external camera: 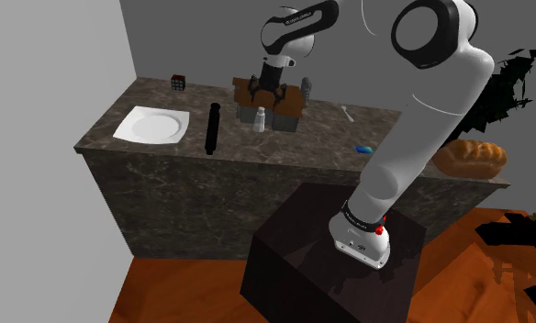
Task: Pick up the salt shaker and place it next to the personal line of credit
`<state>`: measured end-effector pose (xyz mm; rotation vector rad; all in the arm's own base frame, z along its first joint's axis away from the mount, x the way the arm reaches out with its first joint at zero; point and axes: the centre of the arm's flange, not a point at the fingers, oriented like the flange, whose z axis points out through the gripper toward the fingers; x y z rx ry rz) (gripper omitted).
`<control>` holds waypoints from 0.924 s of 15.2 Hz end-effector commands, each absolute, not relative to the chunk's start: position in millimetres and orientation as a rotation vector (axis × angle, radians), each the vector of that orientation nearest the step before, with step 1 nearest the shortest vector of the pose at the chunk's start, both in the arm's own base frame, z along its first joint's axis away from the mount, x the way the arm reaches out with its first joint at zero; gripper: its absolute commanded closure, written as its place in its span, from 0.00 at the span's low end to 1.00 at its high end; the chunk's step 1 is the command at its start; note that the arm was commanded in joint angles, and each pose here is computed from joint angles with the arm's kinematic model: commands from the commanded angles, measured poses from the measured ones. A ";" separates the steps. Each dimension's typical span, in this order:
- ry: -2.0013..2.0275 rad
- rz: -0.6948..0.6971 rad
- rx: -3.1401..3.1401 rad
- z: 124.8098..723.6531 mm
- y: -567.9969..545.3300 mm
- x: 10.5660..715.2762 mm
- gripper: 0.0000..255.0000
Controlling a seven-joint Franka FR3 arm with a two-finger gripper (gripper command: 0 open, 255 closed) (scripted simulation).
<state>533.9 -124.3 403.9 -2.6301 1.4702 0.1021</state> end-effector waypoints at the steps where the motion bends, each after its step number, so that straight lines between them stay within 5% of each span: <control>1: 1.499 0.104 -2.613 390.7 -127.0 537.5 0.00; 14: 1.499 0.104 -2.613 361.5 -122.8 537.6 0.00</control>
